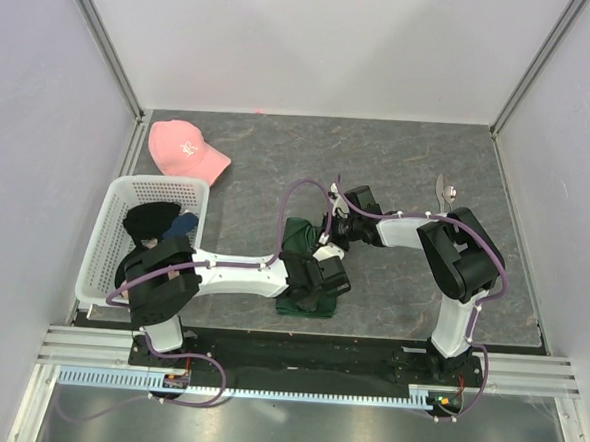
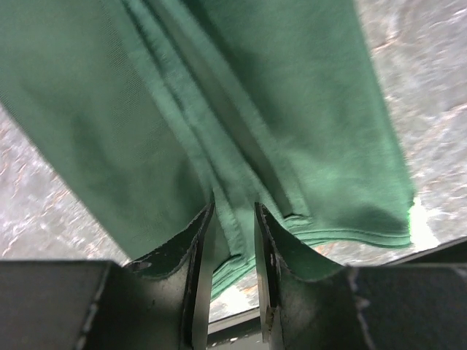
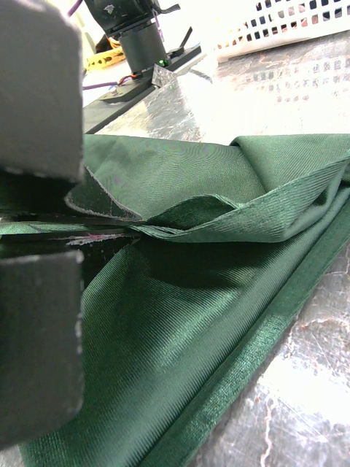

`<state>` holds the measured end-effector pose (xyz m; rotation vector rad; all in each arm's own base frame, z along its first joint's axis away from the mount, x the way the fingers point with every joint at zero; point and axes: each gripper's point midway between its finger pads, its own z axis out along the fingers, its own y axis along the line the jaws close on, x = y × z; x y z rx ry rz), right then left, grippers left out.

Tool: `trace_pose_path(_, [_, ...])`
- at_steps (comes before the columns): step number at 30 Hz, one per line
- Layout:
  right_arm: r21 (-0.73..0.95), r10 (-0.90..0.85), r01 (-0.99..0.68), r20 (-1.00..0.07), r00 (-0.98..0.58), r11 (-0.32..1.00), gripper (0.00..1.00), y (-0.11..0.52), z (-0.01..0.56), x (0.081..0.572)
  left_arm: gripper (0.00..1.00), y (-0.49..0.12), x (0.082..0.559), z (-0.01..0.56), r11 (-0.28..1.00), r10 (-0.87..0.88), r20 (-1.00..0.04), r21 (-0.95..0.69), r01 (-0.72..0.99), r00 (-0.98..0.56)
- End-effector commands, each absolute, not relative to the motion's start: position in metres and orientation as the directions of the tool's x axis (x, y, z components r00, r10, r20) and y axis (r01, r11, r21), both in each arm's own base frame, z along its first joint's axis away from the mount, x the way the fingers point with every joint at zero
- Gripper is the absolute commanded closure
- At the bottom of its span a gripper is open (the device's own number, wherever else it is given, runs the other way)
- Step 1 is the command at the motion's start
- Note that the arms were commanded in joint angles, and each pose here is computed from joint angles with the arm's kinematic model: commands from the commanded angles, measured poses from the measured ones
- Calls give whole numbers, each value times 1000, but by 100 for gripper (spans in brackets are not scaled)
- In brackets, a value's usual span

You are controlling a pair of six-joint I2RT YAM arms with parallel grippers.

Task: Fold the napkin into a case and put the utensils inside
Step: Fold the lower triangle-folded napkin at the center of the board.

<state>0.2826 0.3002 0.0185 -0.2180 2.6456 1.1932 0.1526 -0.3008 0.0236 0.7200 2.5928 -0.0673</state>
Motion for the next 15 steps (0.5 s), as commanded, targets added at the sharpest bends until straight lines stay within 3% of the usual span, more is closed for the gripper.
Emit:
trace_pose_path(1, [705,-56,-240,-274,-960,668,95,298,12,284,66,-299,162,38,900,417,-486,99,425,-768])
trace_pose_path(11, [708,-53,-239,-274,-960,665,95,298,12,285,57,-302,146,23,893,431,-424,74,444,-797])
trace_pose_path(15, [709,-55,-245,-279,-959,661,95,298,14,285,62,-300,144,16,893,433,-410,74,444,-803])
